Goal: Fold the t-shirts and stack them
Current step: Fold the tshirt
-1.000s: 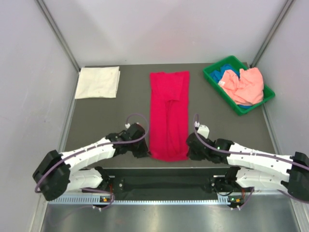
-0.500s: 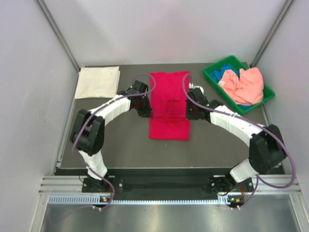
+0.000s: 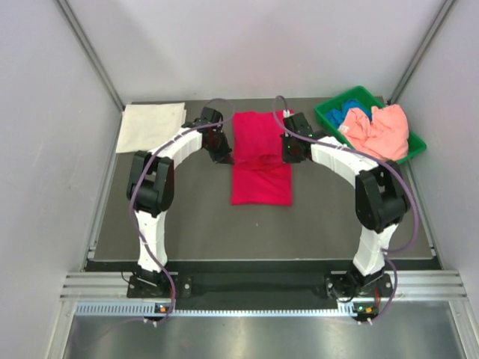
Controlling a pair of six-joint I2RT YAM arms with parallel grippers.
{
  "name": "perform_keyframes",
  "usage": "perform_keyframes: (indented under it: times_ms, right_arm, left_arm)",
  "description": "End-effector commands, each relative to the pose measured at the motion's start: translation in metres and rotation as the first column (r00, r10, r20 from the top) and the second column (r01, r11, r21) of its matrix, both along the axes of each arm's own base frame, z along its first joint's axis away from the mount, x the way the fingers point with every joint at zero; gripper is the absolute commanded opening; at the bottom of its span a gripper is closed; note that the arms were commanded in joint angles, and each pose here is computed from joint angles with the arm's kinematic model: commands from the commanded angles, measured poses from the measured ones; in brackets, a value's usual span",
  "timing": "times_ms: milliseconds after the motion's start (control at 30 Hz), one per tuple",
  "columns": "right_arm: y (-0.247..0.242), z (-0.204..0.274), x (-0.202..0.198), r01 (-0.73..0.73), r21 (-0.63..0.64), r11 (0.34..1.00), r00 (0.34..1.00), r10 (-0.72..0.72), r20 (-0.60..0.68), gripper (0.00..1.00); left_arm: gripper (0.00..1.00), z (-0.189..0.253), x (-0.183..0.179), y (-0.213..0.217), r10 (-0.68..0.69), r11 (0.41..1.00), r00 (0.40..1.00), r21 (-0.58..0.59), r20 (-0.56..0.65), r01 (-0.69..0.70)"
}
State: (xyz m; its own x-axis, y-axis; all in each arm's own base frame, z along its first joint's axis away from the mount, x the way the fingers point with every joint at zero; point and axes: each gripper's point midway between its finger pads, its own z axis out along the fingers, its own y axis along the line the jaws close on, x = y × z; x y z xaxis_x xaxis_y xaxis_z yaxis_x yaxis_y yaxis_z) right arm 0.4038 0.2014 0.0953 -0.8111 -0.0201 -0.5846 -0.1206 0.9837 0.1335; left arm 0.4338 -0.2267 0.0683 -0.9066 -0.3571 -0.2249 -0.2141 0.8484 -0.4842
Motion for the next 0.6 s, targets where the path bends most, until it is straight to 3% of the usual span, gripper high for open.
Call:
perform_keyframes:
  times_ms: [0,300,567]
  right_arm:
    - [0.003,0.011,0.029,-0.015,0.015,1.0,0.999,0.014,0.049,0.0]
    - [-0.008,0.003,0.043,0.067,0.002,0.998,0.997,-0.067,0.035,0.0]
    - [-0.006,-0.009,0.056,0.044,0.007,0.999,0.998,-0.044,0.034,0.01]
  left_arm:
    - [0.0,0.002,0.011,-0.004,-0.034,0.999,0.999,-0.022,0.013,0.035]
    - [0.0,0.006,0.029,-0.007,-0.035,0.999,0.999,-0.034,0.036,0.036]
    - [0.0,-0.008,0.039,-0.003,-0.008,1.0,1.0,-0.015,0.016,0.008]
